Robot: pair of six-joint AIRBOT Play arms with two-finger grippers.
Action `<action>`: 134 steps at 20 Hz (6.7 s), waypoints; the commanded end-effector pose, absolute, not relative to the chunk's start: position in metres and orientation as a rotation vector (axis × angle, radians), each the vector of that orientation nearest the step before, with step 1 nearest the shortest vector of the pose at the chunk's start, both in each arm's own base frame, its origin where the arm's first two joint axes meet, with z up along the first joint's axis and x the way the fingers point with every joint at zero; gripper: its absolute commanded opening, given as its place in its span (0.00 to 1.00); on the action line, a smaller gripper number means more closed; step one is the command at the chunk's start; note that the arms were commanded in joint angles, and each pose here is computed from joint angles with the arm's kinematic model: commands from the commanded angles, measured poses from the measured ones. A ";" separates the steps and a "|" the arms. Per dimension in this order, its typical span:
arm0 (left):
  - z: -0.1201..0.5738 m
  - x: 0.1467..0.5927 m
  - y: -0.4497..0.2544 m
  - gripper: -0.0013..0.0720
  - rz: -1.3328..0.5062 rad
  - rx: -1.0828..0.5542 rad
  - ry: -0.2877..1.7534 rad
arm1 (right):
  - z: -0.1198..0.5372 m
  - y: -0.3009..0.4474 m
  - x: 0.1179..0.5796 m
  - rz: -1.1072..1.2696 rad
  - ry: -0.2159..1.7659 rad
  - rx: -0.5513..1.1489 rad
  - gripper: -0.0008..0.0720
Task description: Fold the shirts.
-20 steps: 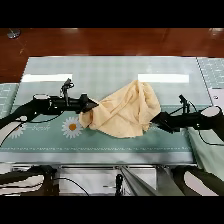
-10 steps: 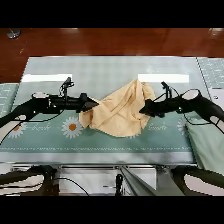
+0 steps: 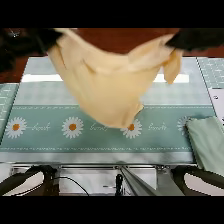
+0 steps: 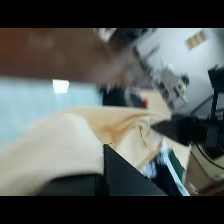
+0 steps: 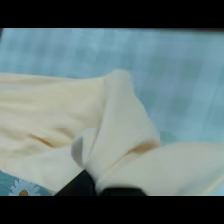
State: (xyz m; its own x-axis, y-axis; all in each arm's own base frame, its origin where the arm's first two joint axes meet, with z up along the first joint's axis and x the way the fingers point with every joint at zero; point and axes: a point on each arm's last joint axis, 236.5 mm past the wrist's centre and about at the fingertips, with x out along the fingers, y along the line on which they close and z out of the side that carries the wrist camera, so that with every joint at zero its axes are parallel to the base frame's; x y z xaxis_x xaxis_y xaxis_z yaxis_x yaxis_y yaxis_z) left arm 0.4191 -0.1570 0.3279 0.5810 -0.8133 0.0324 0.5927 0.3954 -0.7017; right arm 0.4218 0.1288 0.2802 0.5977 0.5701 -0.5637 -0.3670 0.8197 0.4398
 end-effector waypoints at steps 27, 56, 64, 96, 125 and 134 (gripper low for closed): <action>0.216 0.427 -0.083 0.06 -0.408 -0.414 0.564 | 0.081 0.114 0.306 0.370 0.958 0.486 0.04; -0.067 0.219 -0.052 0.98 -0.108 -0.771 1.526 | -0.032 -0.029 0.314 0.014 1.143 0.794 0.87; -0.098 0.242 -0.071 0.98 -0.037 -1.026 1.310 | -0.042 -0.005 0.295 0.081 1.200 0.824 0.86; -0.046 0.303 -0.112 0.06 -0.325 -0.840 1.202 | -0.061 0.025 0.416 0.242 1.329 0.785 0.04; 0.428 0.192 -0.017 0.05 -0.045 -0.020 0.297 | 0.384 0.004 0.170 -0.043 0.507 0.078 0.04; 0.219 0.384 -0.017 0.05 -0.148 -0.198 0.782 | 0.202 0.002 0.334 0.076 0.781 0.290 0.04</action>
